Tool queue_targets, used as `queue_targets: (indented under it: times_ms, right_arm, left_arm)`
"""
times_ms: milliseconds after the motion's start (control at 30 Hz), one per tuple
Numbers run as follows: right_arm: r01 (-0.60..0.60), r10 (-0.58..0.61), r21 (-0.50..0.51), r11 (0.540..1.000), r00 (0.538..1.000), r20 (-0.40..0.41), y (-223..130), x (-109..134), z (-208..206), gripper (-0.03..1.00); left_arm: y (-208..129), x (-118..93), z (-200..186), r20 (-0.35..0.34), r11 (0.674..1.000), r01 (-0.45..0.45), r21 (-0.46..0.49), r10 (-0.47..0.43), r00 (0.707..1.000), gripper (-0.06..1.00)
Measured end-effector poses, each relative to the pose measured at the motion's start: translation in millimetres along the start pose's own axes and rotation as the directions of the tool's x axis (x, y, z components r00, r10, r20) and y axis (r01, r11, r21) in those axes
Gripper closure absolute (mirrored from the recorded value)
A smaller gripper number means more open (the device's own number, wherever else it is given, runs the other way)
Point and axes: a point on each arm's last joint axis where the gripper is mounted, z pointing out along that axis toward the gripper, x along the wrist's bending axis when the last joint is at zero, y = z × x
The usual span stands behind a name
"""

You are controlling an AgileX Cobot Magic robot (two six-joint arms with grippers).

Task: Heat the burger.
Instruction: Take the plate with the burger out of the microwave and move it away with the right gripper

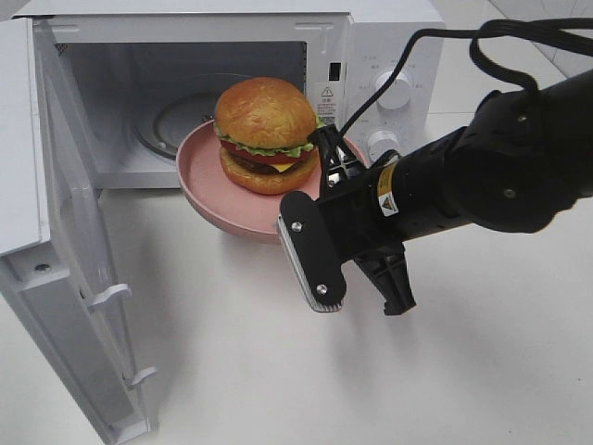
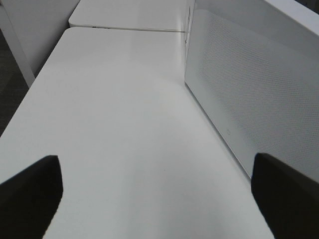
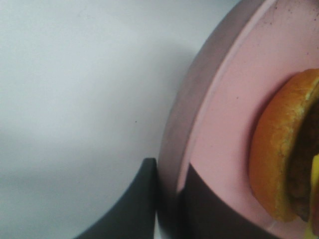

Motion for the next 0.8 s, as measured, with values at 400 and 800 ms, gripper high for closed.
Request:
queue_targets:
  times_ms: [400, 800]
  right_arm:
    - [0.003, -0.003, 0.006, 1.000, 0.999, 0.036, -5.7, 22.8, -46.2, 0.91]
    - [-0.023, 0.025, 0.080, 0.996, 1.000, -0.019, -17.8, 60.1, -91.7, 0.91]
  left_arm:
    - [0.0, 0.0, 0.0, 0.000, 1.000, 0.000, 0.000, 0.000, 1.000, -0.03]
    - [0.0, 0.0, 0.0, 0.000, 1.000, 0.000, 0.000, 0.000, 1.000, -0.03]
